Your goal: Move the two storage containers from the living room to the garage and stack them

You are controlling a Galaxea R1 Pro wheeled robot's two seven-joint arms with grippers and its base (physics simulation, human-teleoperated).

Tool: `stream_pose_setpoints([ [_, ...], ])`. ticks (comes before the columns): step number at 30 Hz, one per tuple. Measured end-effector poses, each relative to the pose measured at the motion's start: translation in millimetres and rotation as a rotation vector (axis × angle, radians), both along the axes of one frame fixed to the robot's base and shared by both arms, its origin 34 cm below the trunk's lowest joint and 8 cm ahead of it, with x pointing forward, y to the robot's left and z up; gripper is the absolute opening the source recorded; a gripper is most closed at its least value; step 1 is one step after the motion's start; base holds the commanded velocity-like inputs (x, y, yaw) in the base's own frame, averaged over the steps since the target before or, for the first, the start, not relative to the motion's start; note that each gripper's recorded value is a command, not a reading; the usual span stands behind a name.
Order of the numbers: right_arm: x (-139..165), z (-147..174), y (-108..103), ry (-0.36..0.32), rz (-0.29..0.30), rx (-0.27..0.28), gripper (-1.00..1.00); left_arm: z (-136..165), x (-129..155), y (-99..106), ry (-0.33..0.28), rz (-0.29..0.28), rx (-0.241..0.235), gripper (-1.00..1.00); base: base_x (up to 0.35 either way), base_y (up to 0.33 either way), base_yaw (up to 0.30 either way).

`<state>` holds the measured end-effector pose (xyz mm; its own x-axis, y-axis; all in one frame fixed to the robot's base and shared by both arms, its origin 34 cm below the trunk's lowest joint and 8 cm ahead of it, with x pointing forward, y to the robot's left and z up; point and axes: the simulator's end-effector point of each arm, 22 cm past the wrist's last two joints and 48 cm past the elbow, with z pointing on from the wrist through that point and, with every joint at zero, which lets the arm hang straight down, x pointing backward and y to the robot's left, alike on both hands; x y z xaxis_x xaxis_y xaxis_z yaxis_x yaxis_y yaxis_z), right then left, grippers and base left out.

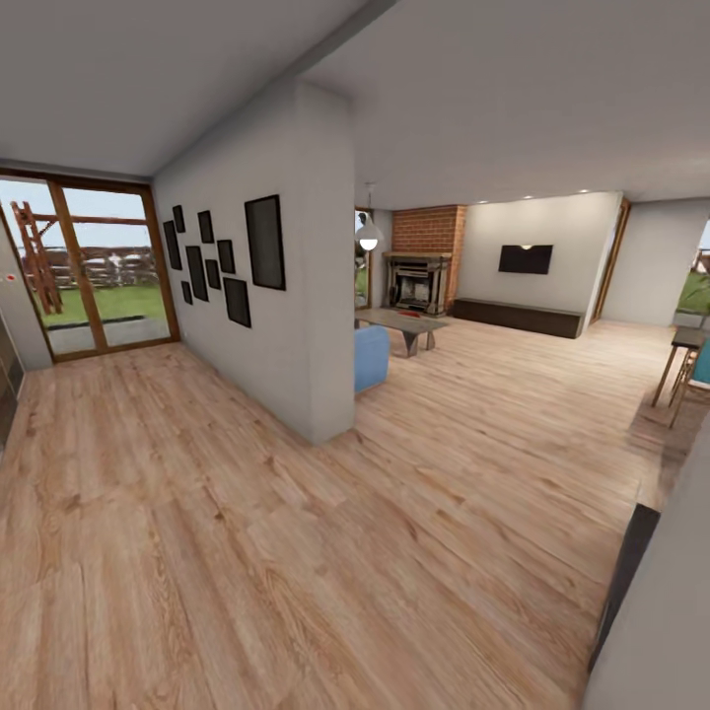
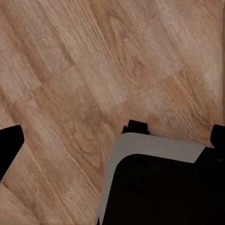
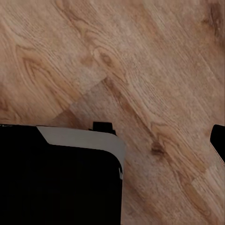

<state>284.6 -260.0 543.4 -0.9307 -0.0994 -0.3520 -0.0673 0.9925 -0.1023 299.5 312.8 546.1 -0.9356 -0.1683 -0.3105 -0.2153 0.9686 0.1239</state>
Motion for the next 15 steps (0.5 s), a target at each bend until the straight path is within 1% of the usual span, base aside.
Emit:
stream_pose_setpoints([
  [15, 0.3, 0.1, -1.1, -0.001, 0.000, -0.001, 1.00, 0.0, -0.1, 0.6, 0.000, 0.001, 0.001, 1.00, 0.326, 0.000, 0.000],
])
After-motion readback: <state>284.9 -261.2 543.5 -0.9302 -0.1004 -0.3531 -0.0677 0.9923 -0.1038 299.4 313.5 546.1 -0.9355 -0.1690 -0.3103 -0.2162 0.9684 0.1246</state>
